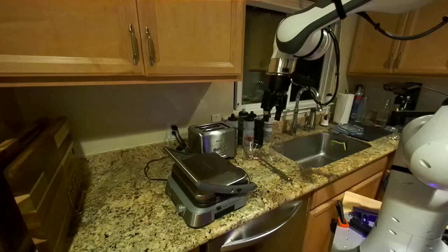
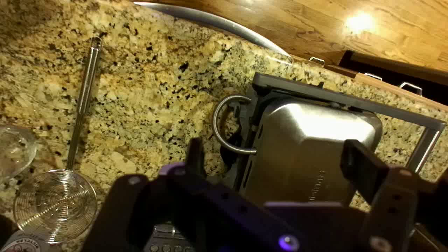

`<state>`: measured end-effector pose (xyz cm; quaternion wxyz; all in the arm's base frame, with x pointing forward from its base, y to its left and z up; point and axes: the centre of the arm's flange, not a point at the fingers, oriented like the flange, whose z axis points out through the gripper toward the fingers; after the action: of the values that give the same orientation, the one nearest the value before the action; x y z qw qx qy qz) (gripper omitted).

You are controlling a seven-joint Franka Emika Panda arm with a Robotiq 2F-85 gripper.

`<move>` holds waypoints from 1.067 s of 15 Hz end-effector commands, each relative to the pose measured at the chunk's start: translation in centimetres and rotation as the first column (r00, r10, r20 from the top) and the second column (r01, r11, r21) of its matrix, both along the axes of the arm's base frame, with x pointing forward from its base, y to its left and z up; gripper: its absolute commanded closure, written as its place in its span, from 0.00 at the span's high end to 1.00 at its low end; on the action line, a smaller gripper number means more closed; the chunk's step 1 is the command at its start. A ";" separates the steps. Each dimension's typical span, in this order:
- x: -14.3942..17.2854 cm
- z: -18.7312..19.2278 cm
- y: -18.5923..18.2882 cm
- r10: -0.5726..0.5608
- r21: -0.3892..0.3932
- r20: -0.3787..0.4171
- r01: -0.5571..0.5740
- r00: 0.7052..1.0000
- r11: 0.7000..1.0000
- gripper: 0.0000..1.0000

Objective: Open the sandwich maker

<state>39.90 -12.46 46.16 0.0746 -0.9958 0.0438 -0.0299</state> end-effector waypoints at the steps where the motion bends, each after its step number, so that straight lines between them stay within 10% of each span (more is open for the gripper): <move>1: 0.0 0.0 0.0 0.000 0.000 0.000 0.000 1.000 1.000 1.00; 16: 8.1 -0.9 9.1 -0.051 -0.085 -0.065 0.045 0.997 0.995 1.00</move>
<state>44.37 -6.04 45.47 0.0416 -0.9969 0.0661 -0.0066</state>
